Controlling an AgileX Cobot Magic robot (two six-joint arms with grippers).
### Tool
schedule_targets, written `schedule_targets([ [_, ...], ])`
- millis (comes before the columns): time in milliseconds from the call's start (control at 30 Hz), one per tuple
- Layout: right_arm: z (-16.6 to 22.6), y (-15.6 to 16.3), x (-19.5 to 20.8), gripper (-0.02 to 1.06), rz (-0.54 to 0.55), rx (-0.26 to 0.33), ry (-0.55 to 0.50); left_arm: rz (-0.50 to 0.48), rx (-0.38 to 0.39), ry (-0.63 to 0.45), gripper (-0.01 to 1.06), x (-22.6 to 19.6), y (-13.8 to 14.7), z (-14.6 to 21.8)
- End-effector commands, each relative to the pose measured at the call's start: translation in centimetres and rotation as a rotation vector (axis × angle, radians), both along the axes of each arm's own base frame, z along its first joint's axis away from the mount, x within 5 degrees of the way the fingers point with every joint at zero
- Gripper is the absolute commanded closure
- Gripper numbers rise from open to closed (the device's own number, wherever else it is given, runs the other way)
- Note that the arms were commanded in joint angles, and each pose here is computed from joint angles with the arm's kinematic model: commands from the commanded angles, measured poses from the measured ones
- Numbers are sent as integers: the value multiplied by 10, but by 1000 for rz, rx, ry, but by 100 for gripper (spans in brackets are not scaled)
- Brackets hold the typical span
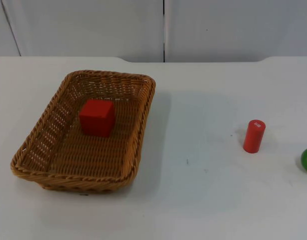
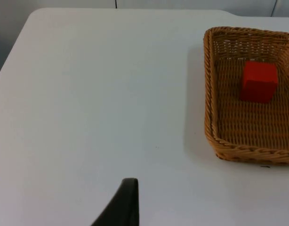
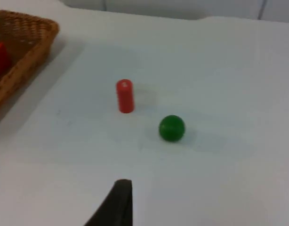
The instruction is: Pick up the basket with the left hand and place the object to the left of the red cylinder into the basket with the right hand.
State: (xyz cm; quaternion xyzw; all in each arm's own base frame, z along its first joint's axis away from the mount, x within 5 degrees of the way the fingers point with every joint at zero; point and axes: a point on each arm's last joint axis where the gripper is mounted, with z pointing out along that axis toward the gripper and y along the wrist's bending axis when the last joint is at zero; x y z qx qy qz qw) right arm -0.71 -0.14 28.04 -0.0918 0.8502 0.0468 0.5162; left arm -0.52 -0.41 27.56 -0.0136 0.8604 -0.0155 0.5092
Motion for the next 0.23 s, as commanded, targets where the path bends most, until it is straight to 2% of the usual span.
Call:
schedule_targets([
  [0, 0, 0, 0, -1, -39, 4, -10, 5, -6, -11, 5, 0, 0, -1],
  [200, 0, 1, 0, -1, -133, 3, -10, 5, -6, -11, 5, 0, 0, -1],
])
